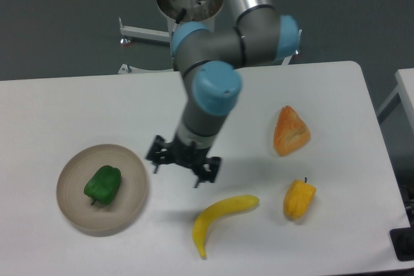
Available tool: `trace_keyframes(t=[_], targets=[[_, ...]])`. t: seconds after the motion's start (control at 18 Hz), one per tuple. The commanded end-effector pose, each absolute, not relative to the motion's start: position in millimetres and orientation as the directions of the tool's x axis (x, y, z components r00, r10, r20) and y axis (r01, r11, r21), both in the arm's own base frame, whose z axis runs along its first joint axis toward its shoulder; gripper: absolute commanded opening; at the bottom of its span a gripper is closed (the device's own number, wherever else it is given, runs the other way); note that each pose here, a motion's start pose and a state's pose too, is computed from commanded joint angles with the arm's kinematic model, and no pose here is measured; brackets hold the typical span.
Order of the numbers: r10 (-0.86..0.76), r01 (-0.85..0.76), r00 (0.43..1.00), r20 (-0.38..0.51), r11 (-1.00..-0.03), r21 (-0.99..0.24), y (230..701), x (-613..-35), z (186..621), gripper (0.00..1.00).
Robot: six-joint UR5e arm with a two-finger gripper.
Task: Pick up the green pepper from the plate
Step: 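Move the open gripper across the table over the green pepper on the plate, then lower the open gripper around the green pepper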
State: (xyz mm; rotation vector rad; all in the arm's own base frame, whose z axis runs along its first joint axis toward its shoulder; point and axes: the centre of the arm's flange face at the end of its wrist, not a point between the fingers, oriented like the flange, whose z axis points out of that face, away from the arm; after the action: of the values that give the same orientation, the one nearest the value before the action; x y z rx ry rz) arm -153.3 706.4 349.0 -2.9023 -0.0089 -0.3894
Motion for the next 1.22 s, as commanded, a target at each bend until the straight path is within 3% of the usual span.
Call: trace_keyframes(t=[0.39,0.83,1.22], targets=[[-0.036,0.023,0.966,0.255,-0.974,-0.224,714.4,-93.1,320.1,1.00],[-0.067,-0.010,0.968,0.243,-0.973,-0.229,710.2,-67.5,284.7,1.00],[-0.091,-0.042,0.971,0.220,-0.975,-0.217,712.5,-48.5,279.0,1.00]])
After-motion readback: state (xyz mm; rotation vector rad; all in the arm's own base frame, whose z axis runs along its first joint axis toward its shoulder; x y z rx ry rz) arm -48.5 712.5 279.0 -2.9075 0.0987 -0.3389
